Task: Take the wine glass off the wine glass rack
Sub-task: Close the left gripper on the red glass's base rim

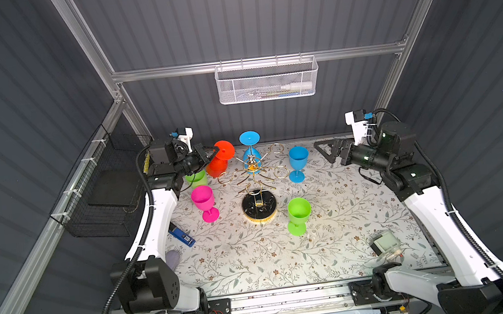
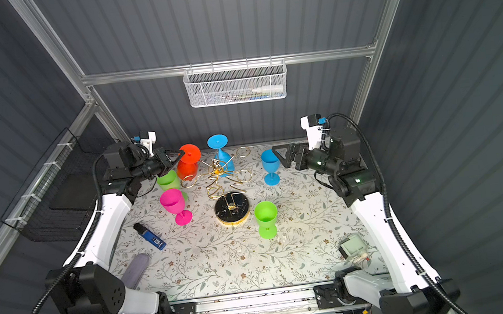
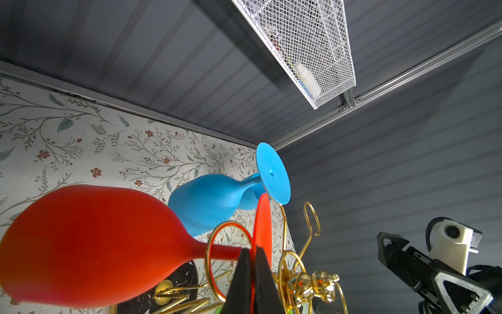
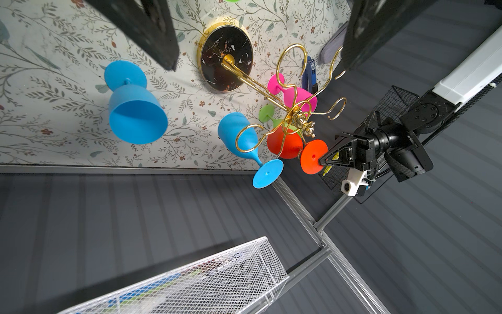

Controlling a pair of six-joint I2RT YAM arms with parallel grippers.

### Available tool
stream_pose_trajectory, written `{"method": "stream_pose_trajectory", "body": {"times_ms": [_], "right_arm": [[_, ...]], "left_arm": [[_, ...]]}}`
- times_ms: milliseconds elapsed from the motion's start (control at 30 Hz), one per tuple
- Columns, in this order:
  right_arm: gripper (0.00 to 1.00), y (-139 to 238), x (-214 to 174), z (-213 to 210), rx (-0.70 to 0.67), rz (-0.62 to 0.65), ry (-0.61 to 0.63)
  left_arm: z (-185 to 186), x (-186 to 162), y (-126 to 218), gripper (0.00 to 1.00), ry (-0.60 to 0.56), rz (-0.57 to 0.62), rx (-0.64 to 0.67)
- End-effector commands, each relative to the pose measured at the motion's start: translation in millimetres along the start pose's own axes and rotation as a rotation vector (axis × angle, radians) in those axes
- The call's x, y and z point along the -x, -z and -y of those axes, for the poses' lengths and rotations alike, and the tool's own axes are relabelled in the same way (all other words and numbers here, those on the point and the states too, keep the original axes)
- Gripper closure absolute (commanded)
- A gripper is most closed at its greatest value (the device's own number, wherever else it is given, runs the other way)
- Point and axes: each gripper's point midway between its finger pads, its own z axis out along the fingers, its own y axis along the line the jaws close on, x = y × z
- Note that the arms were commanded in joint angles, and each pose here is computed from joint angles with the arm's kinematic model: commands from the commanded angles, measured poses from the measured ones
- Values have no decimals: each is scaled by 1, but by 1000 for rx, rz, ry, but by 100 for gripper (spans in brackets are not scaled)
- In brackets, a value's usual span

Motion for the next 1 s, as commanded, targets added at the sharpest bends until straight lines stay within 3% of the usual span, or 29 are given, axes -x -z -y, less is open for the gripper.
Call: {"method": "stream_pose_trajectory", "body": {"times_ms": [0,700,967], "right_arm": [[5,1,4,-3,16,14,9],[5,1,6,-5,27,17,1],[5,3,5,-6,28,17,3]], "left_arm": [[21,5,10,100,-27,17,-51],[40,-25,-14,100,-29,-94,-126],[35,-17,-22,100,-48,-71,-117]]}}
